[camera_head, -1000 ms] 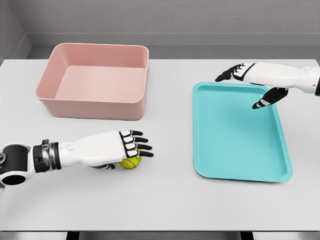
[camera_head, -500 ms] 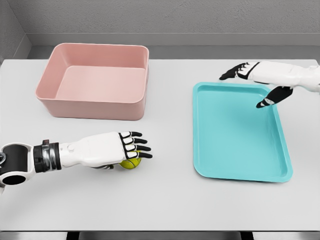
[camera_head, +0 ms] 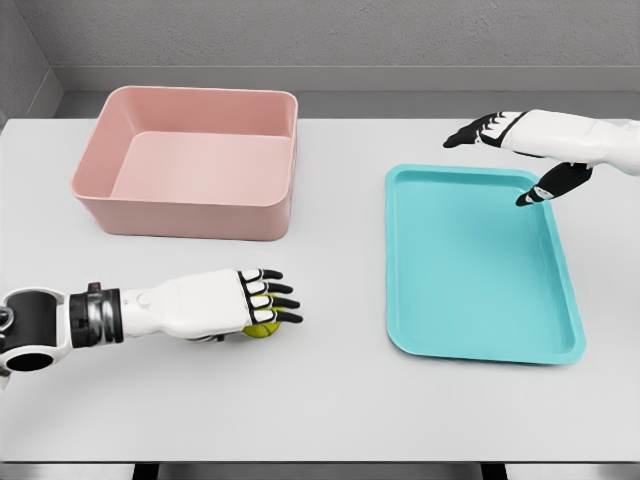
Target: Put the tennis from the blue tray into the pink basket with both arms
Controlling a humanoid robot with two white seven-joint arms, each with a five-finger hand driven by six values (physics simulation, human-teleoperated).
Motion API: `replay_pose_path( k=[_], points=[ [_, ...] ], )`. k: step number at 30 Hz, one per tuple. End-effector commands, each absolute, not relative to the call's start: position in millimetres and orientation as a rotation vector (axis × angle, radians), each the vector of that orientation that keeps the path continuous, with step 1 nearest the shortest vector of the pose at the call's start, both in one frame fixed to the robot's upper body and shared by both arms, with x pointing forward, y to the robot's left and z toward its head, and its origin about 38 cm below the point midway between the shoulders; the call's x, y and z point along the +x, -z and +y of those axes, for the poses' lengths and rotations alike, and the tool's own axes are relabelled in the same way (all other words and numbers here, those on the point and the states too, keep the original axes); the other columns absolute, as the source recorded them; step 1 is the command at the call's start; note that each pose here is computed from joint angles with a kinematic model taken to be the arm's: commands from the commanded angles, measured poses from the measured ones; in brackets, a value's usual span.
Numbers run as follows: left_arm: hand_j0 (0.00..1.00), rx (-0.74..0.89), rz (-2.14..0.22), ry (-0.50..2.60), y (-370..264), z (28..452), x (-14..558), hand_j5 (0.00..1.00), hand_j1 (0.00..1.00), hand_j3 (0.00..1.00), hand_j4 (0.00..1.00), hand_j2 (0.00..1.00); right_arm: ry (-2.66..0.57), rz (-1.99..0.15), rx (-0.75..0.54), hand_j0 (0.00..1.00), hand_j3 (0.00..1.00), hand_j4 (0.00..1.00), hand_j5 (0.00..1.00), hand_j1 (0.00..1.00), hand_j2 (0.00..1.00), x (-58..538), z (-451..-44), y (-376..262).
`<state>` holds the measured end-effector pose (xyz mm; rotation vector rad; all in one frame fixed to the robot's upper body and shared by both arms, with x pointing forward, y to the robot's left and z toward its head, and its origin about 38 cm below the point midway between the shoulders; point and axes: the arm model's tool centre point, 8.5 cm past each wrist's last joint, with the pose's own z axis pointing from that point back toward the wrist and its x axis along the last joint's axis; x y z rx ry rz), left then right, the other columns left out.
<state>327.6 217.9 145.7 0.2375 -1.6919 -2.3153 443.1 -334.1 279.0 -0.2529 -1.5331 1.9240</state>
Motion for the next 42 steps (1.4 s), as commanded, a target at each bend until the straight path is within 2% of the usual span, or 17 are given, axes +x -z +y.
replay_pose_path(
  k=[1, 20, 23, 42],
  points=[
    [1.0, 0.246, -1.688, 2.325, -146.4, 217.5, 328.6, 1.0, 1.0, 1.0, 1.0, 1.0, -1.917, -1.539, -0.249, 1.0, 1.0, 1.0, 1.0, 1.0, 1.0, 443.2, -333.5, -279.5],
    [1.0, 0.212, -1.721, 2.313, -142.1, 205.3, 325.7, 1.0, 1.0, 1.0, 1.0, 1.0, -1.915, -1.515, -0.257, 1.0, 1.0, 1.0, 1.0, 1.0, 1.0, 439.2, -342.2, -277.4],
    [0.9, 0.218, -1.714, 2.316, -142.5, 207.6, 326.0, 0.9, 0.9, 0.9, 0.9, 0.9, -1.914, -1.514, -0.258, 1.0, 1.0, 1.0, 1.0, 1.0, 1.0, 439.4, -342.6, -277.3],
    [0.91, 0.25, -1.661, 2.333, -142.4, 223.0, 329.5, 0.91, 0.91, 0.91, 0.91, 0.91, -1.914, -1.508, -0.264, 1.0, 1.0, 1.0, 1.0, 1.0, 1.0, 438.5, -345.3, -278.3]
  ],
)
